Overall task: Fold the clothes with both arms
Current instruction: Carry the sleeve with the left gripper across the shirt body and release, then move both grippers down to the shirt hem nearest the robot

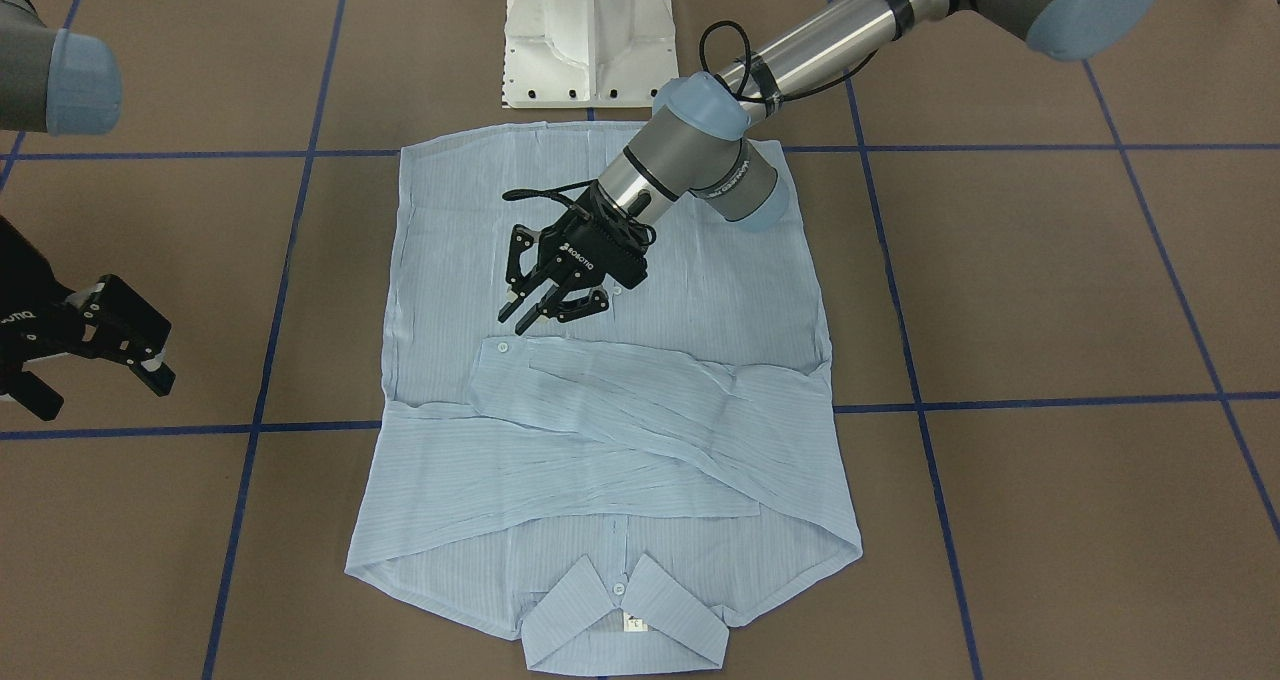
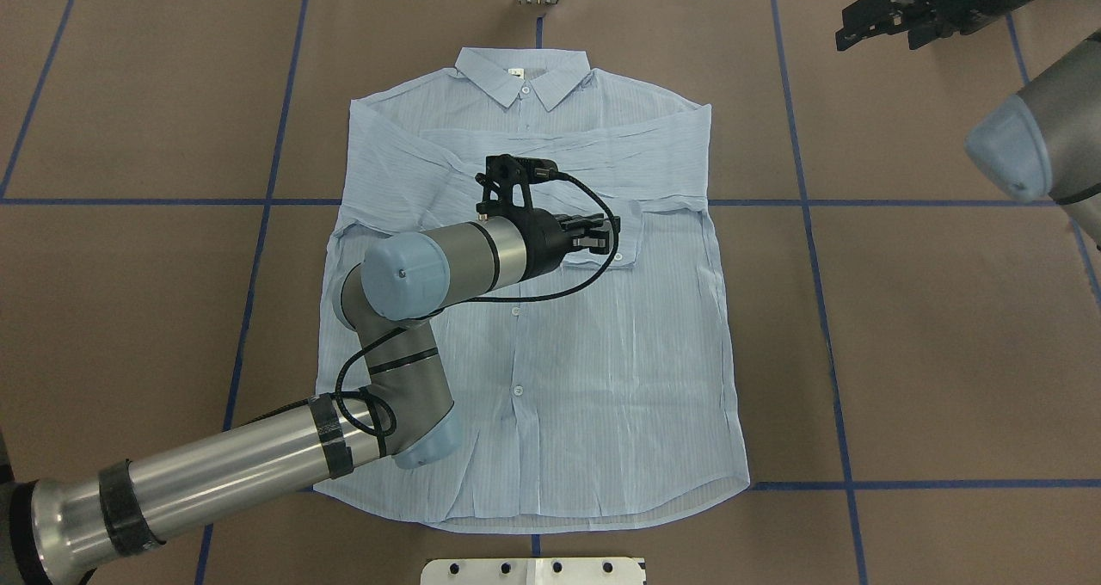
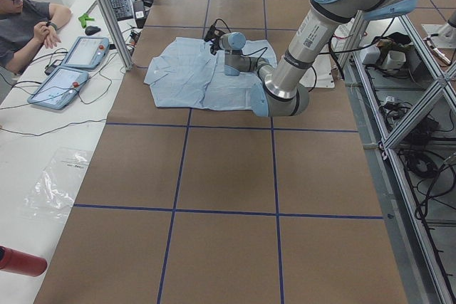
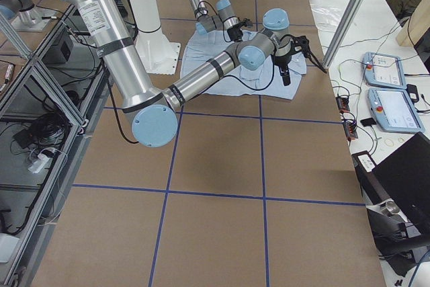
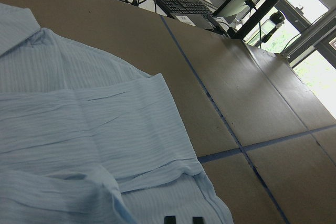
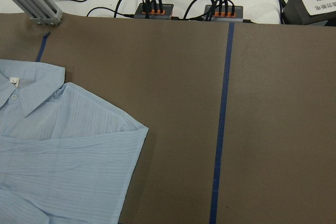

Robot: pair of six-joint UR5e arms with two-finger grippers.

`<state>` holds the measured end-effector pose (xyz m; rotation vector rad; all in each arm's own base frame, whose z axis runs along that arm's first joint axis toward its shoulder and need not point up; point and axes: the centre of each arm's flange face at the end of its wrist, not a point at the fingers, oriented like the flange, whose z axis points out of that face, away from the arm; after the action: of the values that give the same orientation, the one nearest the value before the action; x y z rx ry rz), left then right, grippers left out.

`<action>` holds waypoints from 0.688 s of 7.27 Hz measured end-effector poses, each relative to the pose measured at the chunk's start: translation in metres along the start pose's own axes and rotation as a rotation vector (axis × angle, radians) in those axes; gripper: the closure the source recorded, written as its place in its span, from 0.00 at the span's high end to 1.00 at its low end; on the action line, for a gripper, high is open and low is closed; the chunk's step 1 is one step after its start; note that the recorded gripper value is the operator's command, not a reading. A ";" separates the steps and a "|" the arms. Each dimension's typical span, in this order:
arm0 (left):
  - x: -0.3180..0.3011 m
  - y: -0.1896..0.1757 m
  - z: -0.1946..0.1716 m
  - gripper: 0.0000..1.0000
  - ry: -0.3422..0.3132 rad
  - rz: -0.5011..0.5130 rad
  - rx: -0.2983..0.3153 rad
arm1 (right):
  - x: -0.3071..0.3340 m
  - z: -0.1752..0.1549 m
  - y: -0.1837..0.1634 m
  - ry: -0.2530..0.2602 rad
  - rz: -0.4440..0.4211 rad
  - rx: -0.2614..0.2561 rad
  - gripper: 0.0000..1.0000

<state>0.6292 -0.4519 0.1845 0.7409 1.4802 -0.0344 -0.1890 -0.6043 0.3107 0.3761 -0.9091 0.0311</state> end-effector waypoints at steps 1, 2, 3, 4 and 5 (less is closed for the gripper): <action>0.010 -0.002 -0.002 1.00 -0.036 0.016 -0.027 | -0.010 0.003 0.005 -0.005 0.023 0.000 1.00; 0.021 -0.007 -0.014 1.00 -0.075 0.051 -0.067 | -0.041 0.011 0.021 -0.006 0.062 0.012 1.00; 0.021 -0.008 -0.036 1.00 -0.110 0.085 -0.108 | -0.086 0.025 0.050 0.001 0.098 0.043 1.00; 0.013 -0.006 -0.065 1.00 -0.146 0.107 -0.145 | -0.136 0.039 0.089 -0.003 0.135 0.072 1.00; 0.005 -0.003 -0.096 1.00 -0.188 0.114 -0.178 | -0.176 0.048 0.135 -0.018 0.170 0.087 1.00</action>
<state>0.5443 -0.4078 0.1865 0.6579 1.2428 0.1110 -0.3593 -0.4713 0.2421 0.3791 -0.9582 0.2241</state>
